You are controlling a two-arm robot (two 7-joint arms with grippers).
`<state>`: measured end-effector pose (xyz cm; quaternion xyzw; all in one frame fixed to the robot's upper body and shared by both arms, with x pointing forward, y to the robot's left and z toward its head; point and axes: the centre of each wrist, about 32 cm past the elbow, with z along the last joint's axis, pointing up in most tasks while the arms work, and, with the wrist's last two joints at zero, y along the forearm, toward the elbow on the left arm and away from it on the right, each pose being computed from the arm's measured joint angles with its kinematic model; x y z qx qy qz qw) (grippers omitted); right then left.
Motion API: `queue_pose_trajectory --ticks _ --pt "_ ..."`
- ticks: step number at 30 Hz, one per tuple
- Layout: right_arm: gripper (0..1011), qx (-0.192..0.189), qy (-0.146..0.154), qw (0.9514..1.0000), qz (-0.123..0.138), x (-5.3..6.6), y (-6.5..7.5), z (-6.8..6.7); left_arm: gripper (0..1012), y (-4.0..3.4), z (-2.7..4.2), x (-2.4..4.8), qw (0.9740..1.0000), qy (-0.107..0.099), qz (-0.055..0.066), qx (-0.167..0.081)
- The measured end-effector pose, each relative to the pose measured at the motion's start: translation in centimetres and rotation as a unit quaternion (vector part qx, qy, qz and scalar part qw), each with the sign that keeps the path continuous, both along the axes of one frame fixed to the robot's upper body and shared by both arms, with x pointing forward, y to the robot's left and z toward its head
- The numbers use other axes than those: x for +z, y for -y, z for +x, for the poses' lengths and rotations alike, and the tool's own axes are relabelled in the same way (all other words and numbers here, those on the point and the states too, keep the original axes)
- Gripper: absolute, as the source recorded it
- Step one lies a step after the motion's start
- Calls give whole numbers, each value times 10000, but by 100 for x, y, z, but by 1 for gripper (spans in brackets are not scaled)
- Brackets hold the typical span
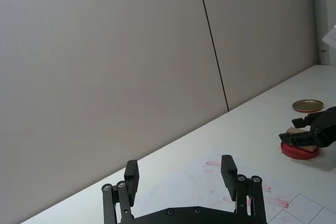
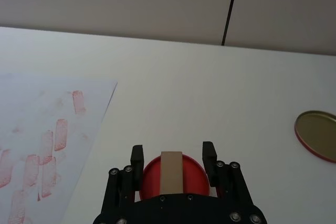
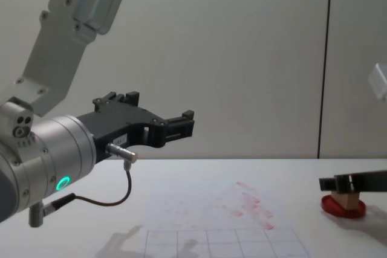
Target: Use the one hand to pick up the stamp and affix it onto the A4 paper.
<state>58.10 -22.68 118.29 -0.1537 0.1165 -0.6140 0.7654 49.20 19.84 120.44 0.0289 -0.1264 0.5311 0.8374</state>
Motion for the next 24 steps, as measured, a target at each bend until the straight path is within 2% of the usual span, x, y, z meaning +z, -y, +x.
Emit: queue_pose_trajectory --ticks 3,10,13,19,21,24 --pt "741 24 168 9999 -10 43 3 -32 993 0 0 0 10000 0 0 0" --pt "903 69 527 9986 -18 137 18 -114 993 0 0 0 10000 0 0 0" --pt "991 92 771 9970 -23 198 39 -180 993 0 0 0 10000 0 0 0" --pt "1001 129 1154 9932 -32 286 76 -282 993 0 0 0 10000 0 0 0" --pt "1001 152 1365 9905 -37 341 101 -345 993 0 0 0 10000 0 0 0" --pt "1001 167 1486 9887 -45 374 120 -389 993 0 0 0 10000 0 0 0"
